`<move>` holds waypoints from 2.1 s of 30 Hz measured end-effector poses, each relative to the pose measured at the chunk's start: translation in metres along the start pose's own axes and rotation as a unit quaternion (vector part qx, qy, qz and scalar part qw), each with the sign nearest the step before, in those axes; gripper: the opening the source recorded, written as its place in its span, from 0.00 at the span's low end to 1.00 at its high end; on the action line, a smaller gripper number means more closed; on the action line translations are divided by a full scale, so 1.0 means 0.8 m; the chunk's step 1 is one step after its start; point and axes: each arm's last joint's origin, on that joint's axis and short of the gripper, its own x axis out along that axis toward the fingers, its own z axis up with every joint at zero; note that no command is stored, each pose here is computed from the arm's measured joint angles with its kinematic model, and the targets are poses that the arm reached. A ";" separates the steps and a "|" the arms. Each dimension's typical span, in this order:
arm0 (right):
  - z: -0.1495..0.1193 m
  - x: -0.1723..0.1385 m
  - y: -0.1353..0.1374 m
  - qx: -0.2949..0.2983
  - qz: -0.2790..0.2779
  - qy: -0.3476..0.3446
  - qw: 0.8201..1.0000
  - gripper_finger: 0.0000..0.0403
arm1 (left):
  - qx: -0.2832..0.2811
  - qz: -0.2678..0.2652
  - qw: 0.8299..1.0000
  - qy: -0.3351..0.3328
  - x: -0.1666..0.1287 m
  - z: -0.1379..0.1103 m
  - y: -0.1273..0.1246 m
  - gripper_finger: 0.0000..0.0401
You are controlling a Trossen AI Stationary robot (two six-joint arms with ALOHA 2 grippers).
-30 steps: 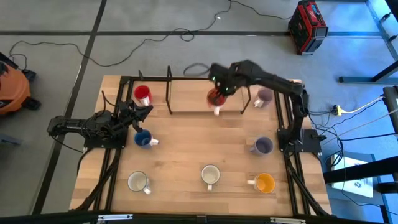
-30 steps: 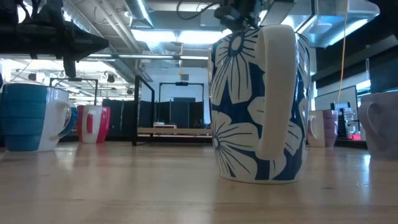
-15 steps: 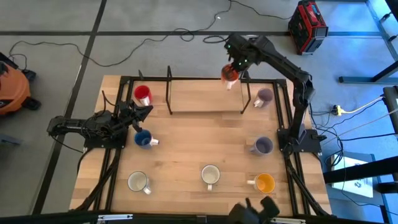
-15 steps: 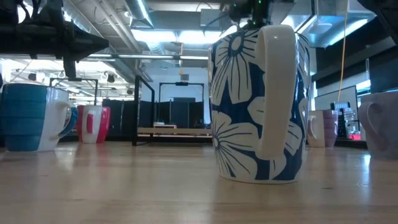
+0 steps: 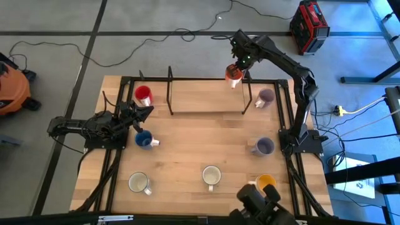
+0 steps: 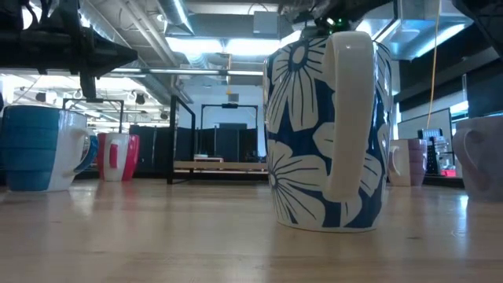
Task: Place coffee mugs
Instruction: Put the orange mug on the shelf, then put the yellow mug on the shelf
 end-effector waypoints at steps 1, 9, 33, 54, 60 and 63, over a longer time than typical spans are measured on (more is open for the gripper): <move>0.000 0.005 0.001 0.000 0.003 -0.001 1.000 0.00 | 0.000 0.000 1.000 0.000 0.000 0.000 0.000 0.04; -0.006 0.033 0.000 0.000 0.005 0.009 1.000 0.00 | 0.001 0.000 1.000 0.000 0.000 0.000 0.000 0.04; -0.016 0.058 -0.003 0.002 -0.019 0.020 1.000 0.02 | 0.000 0.003 1.000 -0.002 0.000 0.000 0.000 0.04; -0.016 0.058 -0.002 0.004 -0.014 0.019 1.000 0.18 | 0.001 0.003 1.000 -0.002 0.000 0.000 0.000 0.04; -0.016 0.058 -0.002 0.004 -0.014 0.019 1.000 0.25 | 0.001 0.003 1.000 -0.002 0.000 0.000 0.000 0.04; -0.016 0.058 -0.002 0.004 -0.015 0.019 1.000 0.27 | 0.001 0.003 1.000 -0.002 0.000 0.000 0.000 0.04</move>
